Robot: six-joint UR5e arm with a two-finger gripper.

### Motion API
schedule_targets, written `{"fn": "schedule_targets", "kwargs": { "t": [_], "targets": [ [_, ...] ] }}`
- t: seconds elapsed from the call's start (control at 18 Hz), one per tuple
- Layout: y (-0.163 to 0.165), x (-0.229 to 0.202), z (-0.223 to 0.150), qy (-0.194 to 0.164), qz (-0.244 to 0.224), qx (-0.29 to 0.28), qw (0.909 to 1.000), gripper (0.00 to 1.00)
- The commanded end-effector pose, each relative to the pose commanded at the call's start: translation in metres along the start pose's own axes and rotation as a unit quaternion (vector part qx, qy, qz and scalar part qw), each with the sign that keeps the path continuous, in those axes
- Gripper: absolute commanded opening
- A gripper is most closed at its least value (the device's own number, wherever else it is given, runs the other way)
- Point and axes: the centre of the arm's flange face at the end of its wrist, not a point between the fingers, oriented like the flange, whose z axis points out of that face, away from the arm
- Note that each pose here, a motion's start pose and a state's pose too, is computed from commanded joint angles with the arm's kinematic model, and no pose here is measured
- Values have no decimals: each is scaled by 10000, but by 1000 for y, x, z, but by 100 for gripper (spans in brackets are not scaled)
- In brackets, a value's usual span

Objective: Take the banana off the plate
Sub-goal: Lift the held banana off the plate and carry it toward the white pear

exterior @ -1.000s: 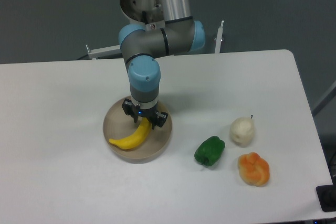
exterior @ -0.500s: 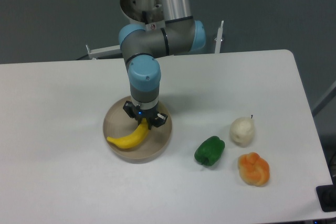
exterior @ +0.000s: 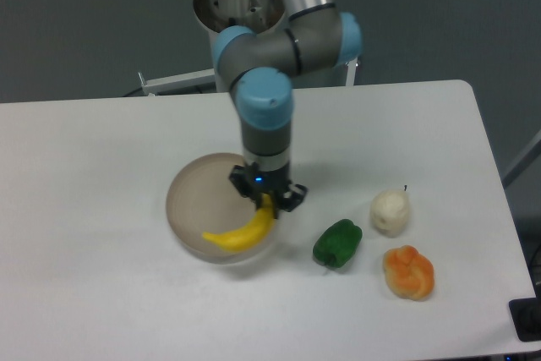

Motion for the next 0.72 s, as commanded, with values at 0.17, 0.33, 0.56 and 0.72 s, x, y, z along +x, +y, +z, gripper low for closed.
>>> {"fn": "schedule_targets", "kwargs": {
  "t": [0.17,0.33,0.56,0.72],
  "targets": [
    [21,-37,-9,-12,221,-85,9997,26],
    [40,-66,-23,-61,359,-133,9992,26],
    [50,-95,-43,-158,573,-206,9980,26],
    [50,-111,-60,-368,754,-506,9952,25]
  ]
}}
